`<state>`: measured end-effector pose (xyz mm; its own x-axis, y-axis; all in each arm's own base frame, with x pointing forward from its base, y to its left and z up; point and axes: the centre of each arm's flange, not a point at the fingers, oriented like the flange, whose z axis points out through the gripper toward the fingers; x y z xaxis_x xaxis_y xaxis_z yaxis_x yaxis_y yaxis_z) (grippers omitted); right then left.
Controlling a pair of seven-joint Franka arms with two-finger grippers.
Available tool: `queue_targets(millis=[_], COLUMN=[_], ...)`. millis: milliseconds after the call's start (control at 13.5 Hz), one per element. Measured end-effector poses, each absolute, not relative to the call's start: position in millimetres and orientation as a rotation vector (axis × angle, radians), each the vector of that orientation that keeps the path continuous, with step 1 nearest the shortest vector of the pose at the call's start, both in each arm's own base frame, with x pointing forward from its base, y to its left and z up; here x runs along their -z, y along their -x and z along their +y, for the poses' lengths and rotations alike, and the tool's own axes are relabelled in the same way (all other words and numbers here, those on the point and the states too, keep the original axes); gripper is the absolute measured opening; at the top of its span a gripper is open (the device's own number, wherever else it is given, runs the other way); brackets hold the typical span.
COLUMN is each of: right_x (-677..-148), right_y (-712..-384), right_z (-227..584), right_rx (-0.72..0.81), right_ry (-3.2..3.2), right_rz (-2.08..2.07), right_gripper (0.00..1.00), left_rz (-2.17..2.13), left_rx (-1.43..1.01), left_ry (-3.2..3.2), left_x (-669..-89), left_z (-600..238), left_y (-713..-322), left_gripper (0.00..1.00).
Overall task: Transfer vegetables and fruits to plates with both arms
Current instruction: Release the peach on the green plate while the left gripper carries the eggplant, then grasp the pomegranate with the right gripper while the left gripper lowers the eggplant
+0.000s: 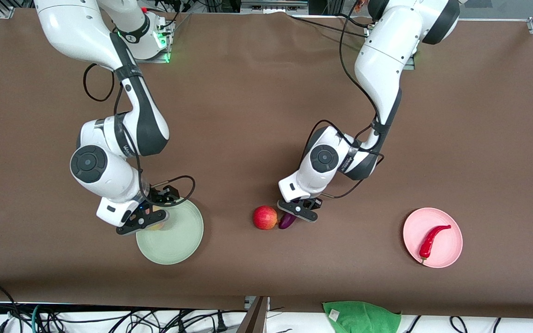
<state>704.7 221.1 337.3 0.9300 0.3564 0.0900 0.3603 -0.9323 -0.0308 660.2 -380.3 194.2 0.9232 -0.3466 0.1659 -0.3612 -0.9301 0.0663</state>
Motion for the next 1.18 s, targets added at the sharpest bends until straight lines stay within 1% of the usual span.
queue_targets(millis=[74, 296, 443, 591, 813, 1035, 1183], right_x=[-338, -332, -301, -264, -228, -221, -213], right_y=[-702, -690, -672, -662, -671, -676, -669], right_z=[236, 319, 384, 425, 438, 441, 452], right_rx=[0.147, 0.335, 0.437, 0.552, 0.669, 0.693, 0.722], right_ry=[3.002, 2.890, 2.835, 2.773, 2.718, 2.703, 2.682], right_rz=[-0.537, -0.424, -0.347, -0.309, -0.289, -0.287, -0.301], right_gripper=[0.99, 1.00, 1.00, 1.00, 1.00, 1.00, 1.00], left_rz=[-0.552, -0.658, -0.697, -0.731, -0.852, -0.928, -0.935], left_rx=[-0.216, -0.142, -0.139, -0.153, -0.162, -0.161, -0.157], left_ry=[-2.996, -3.007, -3.006, -3.007, -2.991, -2.979, -2.980], left_x=[-203, -250, -280, -290, -290, -288, -285], left_z=[-364, -294, -235, -179, -96, -34, 3], left_y=[-670, -713, -739, -756, -771, -776, -777], left_gripper=[0.39, 0.38, 0.36, 0.36, 0.36, 0.36, 0.36])
